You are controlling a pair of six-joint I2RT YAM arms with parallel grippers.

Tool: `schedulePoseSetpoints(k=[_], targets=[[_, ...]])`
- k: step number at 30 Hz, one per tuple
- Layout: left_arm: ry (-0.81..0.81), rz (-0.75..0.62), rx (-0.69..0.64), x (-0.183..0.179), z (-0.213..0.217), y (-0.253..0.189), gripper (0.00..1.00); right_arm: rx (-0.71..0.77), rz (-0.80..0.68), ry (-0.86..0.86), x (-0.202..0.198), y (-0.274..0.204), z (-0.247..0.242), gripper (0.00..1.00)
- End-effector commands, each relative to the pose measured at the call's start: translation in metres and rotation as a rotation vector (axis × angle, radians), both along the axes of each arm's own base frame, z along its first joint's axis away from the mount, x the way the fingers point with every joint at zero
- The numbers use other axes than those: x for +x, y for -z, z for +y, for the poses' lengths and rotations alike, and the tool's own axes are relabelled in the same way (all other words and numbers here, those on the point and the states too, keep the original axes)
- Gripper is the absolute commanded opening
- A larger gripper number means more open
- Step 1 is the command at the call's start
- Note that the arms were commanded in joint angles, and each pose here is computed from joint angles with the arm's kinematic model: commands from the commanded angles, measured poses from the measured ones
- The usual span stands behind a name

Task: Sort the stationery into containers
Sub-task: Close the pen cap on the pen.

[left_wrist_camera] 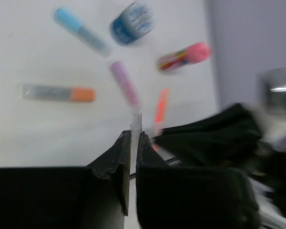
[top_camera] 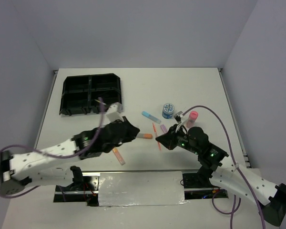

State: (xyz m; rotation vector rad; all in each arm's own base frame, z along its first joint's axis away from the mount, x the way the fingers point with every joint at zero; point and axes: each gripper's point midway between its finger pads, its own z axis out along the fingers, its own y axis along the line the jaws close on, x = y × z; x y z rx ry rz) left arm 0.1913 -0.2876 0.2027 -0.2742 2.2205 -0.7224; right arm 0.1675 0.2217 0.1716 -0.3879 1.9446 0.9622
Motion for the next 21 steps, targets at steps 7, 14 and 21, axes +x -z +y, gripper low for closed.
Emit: schedulePoseSetpoints(k=[7, 14, 21], targets=[[0.093, -0.498, -0.436, -0.014, 0.045, -0.123, 0.0, 0.51, -0.1, -0.276, -0.052, -0.102, 0.073, 0.0], [0.158, -0.553, -0.493, -0.027, 0.048, -0.137, 0.0, 0.536, -0.083, -0.335, -0.066, -0.125, 0.104, 0.0], [0.182, -0.564, -0.52, -0.032, 0.047, -0.14, 0.0, 0.534, -0.068, -0.359, -0.074, -0.122, 0.114, 0.0]])
